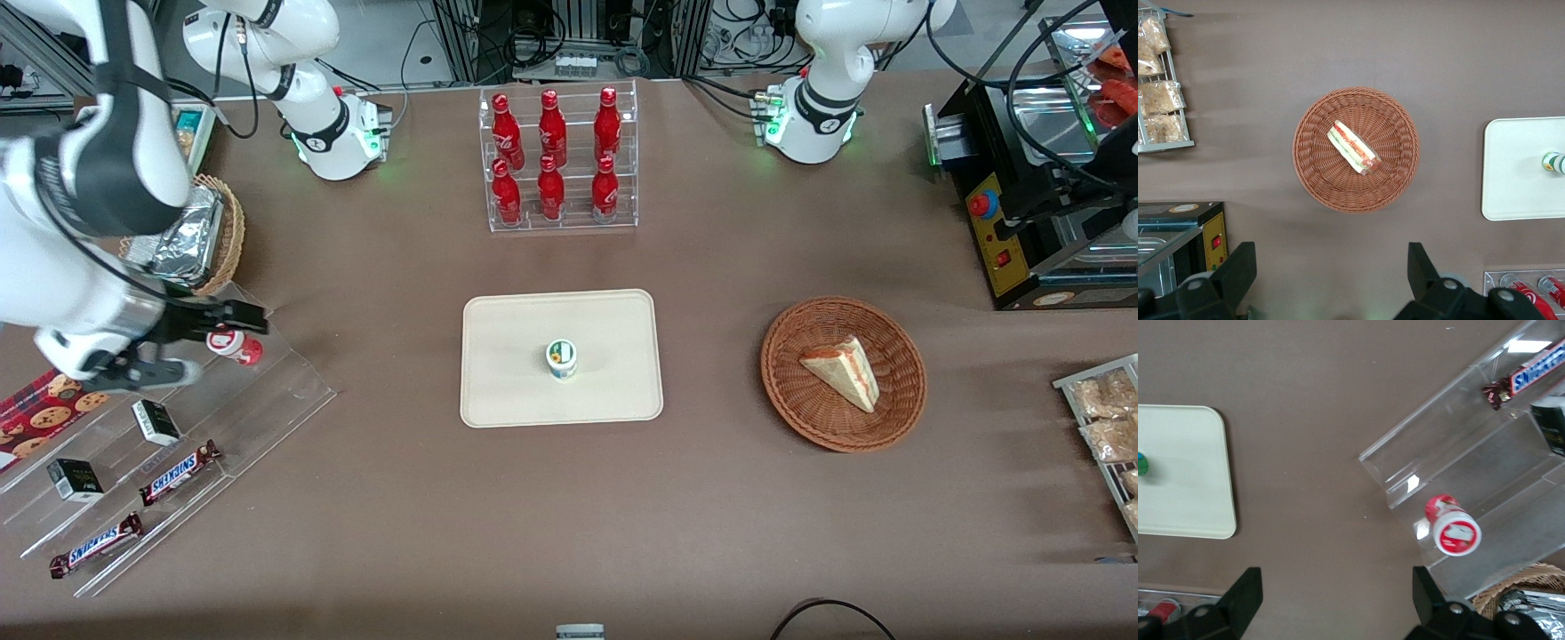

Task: Place green gum on tray
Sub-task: 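Open the right gripper and withdraw it back toward the stand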

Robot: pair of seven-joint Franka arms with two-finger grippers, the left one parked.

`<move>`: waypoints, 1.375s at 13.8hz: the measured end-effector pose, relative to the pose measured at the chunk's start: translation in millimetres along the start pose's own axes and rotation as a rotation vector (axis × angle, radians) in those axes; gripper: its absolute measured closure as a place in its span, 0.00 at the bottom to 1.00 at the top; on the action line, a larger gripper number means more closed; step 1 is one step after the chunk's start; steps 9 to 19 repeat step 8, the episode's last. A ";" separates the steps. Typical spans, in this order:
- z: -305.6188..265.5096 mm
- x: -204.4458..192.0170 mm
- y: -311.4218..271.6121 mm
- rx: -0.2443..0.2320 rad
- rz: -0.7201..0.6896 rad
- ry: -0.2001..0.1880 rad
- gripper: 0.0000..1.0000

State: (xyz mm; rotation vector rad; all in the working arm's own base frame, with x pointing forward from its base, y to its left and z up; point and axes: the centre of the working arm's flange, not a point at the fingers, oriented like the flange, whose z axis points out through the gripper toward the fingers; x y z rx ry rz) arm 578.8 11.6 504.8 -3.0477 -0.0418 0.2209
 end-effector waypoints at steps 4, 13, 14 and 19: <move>-26.1 -22.7 43.5 0.020 -0.007 0.042 0.00; -41.4 -41.0 46.4 -0.002 -0.013 0.023 0.00; -41.4 -41.0 46.4 -0.002 -0.013 0.023 0.00; -41.4 -41.0 46.4 -0.002 -0.013 0.023 0.00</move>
